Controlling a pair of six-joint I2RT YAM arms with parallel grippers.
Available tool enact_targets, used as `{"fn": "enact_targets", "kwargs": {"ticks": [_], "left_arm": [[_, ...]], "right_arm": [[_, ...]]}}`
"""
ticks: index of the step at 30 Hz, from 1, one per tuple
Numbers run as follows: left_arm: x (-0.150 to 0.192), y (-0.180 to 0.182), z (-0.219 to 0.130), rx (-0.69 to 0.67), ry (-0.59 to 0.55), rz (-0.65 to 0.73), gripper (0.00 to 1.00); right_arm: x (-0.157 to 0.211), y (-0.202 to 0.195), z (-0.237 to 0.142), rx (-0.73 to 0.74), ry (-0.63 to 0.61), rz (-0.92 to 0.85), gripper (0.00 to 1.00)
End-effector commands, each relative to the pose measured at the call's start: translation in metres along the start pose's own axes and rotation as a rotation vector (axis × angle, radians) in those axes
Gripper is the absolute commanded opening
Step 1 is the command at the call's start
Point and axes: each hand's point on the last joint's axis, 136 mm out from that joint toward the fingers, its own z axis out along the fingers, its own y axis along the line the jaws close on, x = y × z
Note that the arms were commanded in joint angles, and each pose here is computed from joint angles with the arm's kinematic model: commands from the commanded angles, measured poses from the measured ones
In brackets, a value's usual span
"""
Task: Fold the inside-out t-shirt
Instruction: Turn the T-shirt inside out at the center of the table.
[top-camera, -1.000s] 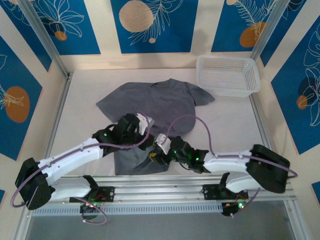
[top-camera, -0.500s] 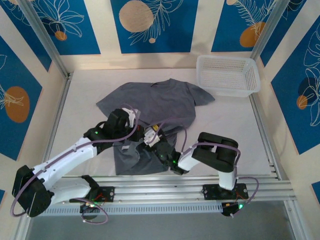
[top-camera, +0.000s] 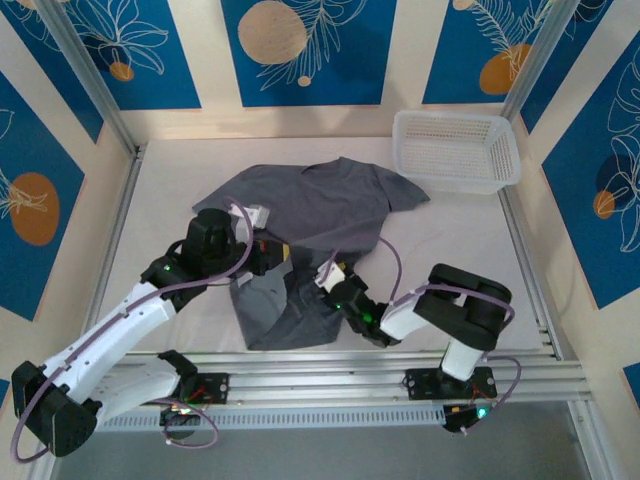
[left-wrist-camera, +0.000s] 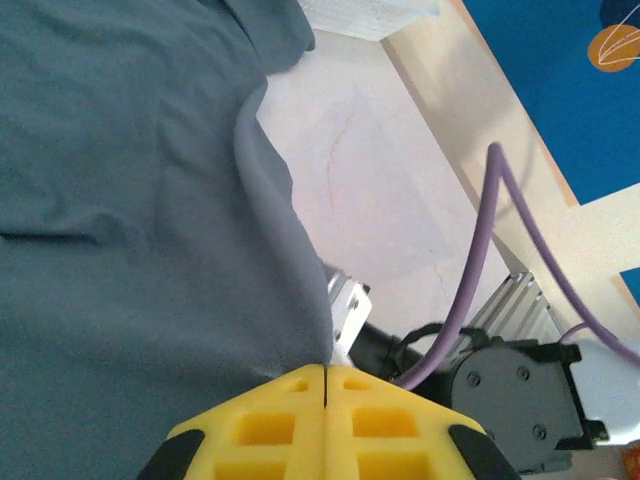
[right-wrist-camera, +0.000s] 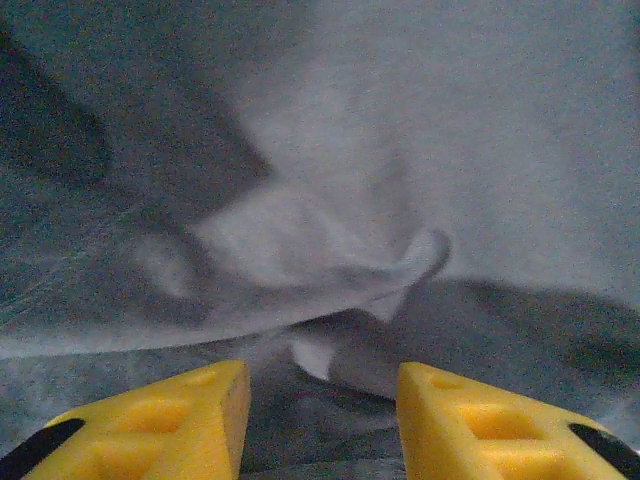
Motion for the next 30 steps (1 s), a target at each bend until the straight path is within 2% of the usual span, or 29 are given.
{"fn": "enact_targets", "kwargs": {"ticks": [1,3,6,9,14,22,23,27,29,30], "left_arm": [[-0.008,-0.011,-0.005,0.05,-0.019,0.022,0.0],[-0.006,-0.008,-0.004,0.043,-0.014,0.02,0.0],[-0.005,-0.005,-0.003,0.032,-0.007,0.017,0.0],[-0.005,-0.004,-0.004,0.025,-0.016,0.013,0.0],[-0.006,-0.004,-0.005,0.026,-0.018,0.012,0.0],[-0.003,0.0,-0.006,0.011,-0.016,0.016,0.0],[-0.003,0.0,-0.006,0.011,-0.016,0.015,0.0],[-0.003,0.002,-0.005,0.004,-0.018,0.016,0.0],[-0.003,0.003,-0.005,0.003,-0.017,0.017,0.0],[-0.003,0.003,-0.005,0.0,-0.017,0.016,0.0]], "right_arm": [[-0.015,0.024,-0.01,-0.182,-0.055,0.039,0.5],[-0.028,0.046,-0.018,-0.316,-0.088,0.07,0.59],[-0.04,0.058,-0.02,-0.412,0.037,0.26,0.66],[-0.035,0.054,-0.005,-0.322,0.211,0.431,0.7],[-0.015,0.056,0.012,-0.241,0.428,0.571,0.68],[0.013,0.074,0.013,-0.261,0.612,0.574,0.69],[0.016,0.074,0.013,-0.253,0.623,0.57,0.66],[0.02,0.067,0.011,-0.219,0.635,0.588,0.35],[0.014,0.063,0.008,-0.221,0.614,0.589,0.3],[0.01,0.06,0.007,-0.223,0.602,0.593,0.24]]}}
